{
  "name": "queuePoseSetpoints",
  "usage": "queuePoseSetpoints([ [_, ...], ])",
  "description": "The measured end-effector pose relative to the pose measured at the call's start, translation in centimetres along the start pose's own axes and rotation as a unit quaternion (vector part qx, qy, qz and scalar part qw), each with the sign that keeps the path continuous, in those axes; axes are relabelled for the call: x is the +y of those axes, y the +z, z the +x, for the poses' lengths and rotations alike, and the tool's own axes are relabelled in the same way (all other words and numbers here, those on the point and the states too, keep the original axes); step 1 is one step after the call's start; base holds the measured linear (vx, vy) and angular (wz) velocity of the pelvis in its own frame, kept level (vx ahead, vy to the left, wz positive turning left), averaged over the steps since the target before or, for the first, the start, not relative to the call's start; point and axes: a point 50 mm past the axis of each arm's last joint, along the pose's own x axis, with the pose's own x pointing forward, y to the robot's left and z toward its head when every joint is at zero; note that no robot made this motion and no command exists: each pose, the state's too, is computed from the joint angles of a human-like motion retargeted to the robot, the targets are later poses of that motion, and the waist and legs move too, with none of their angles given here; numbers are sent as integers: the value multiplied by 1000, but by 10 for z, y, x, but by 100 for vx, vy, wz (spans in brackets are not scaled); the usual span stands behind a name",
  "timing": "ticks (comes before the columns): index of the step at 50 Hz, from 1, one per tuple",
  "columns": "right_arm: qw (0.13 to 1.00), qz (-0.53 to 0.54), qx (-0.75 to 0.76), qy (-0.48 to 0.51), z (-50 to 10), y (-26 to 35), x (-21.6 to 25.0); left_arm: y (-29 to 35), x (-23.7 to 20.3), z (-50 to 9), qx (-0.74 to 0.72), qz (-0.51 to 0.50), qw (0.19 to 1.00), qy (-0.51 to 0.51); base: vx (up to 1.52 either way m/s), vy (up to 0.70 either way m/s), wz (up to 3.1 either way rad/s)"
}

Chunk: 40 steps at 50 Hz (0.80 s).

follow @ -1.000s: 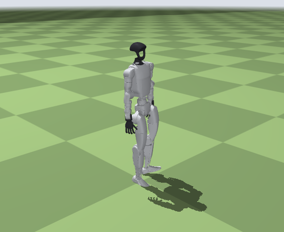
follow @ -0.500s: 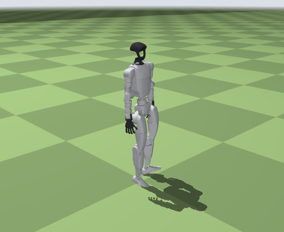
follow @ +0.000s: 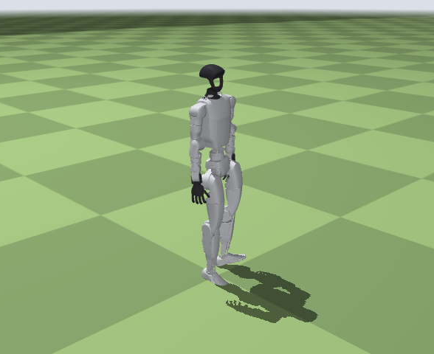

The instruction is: In place motions

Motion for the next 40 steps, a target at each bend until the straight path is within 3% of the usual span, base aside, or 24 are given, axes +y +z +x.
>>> queuePoseSetpoints([
  [40, 1000, 16, 3, 18, 0, -1, 4, 3, -4, 0, -5, -1, 1000, -4, 0, 0, 0],
])
